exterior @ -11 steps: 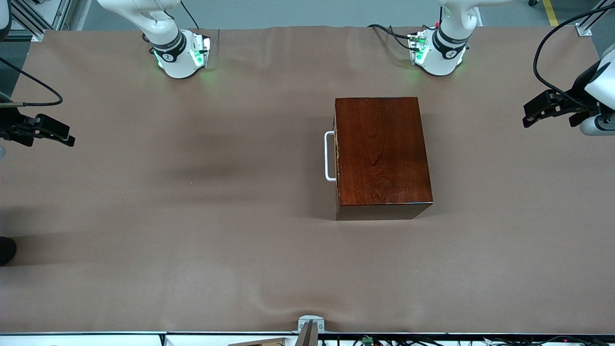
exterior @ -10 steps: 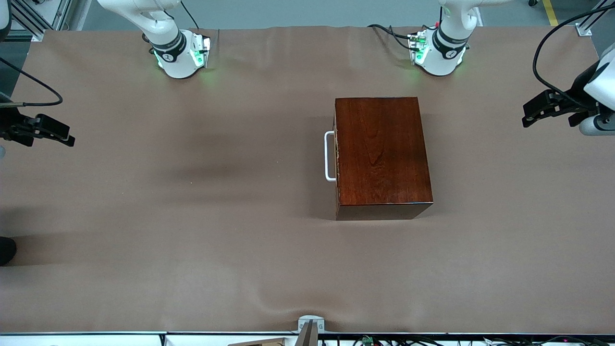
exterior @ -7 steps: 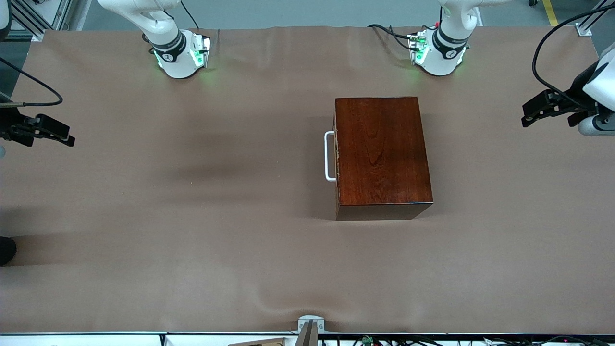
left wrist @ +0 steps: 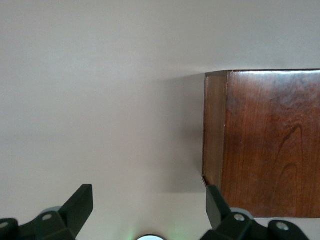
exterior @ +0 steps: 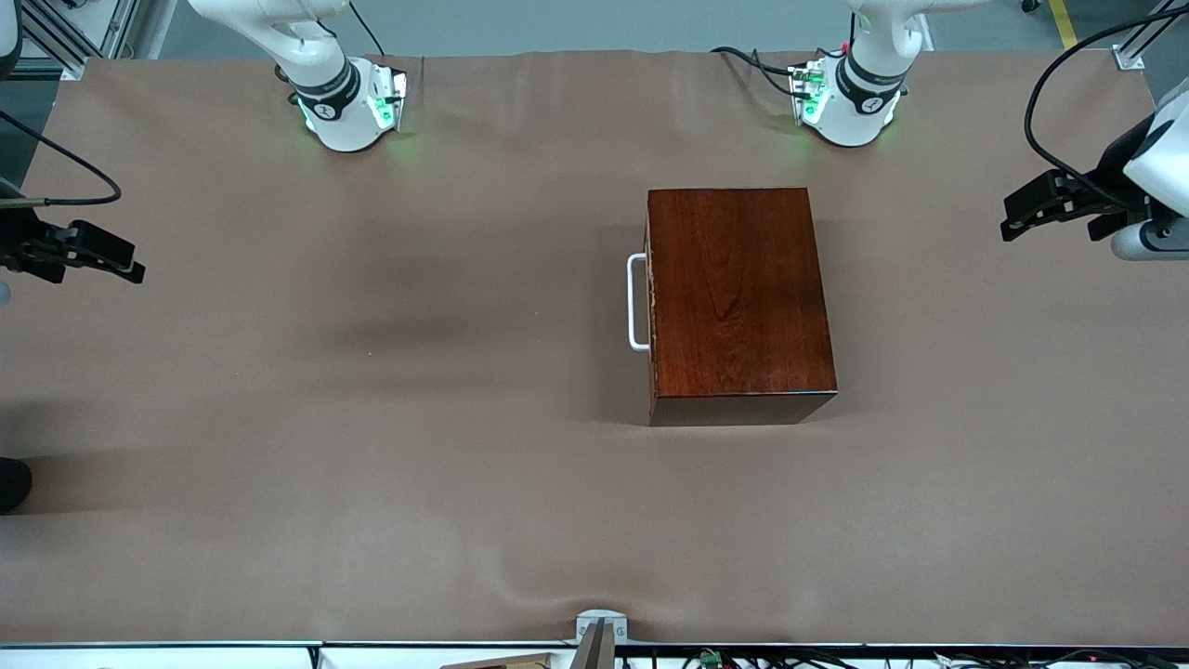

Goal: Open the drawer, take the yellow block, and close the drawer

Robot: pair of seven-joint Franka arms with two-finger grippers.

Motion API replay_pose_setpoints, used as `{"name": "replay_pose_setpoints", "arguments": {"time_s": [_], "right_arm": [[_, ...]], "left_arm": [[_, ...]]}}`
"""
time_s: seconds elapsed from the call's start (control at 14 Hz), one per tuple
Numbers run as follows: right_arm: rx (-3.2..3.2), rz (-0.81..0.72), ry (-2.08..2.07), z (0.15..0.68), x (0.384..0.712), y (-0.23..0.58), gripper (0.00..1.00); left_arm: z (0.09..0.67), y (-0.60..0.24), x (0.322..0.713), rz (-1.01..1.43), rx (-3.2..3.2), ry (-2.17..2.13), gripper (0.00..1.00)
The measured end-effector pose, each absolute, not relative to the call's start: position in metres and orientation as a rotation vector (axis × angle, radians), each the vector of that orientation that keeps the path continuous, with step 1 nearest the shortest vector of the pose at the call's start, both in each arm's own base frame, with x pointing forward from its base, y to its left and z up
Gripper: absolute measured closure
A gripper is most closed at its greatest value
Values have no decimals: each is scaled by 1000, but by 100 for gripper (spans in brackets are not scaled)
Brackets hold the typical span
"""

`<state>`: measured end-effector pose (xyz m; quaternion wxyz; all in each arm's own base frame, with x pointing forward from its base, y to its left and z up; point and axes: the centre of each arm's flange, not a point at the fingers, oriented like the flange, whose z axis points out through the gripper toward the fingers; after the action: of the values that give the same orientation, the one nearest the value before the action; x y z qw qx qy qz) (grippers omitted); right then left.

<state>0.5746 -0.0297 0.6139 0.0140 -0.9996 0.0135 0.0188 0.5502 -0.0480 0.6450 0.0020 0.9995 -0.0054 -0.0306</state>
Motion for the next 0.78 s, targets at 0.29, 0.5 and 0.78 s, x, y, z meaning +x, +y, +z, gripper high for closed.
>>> {"name": "replay_pose_setpoints", "arguments": {"time_s": [0.29, 0.5, 0.78], "right_arm": [[-3113, 59, 42, 614, 575, -30, 0], [-3113, 59, 42, 614, 575, -30, 0], [-3113, 59, 42, 614, 575, -30, 0]], "left_arm": [[641, -48, 550, -117, 3136, -2, 0], [638, -47, 550, -127, 3136, 28, 0], [636, -37, 548, -168, 3136, 57, 0]]}}
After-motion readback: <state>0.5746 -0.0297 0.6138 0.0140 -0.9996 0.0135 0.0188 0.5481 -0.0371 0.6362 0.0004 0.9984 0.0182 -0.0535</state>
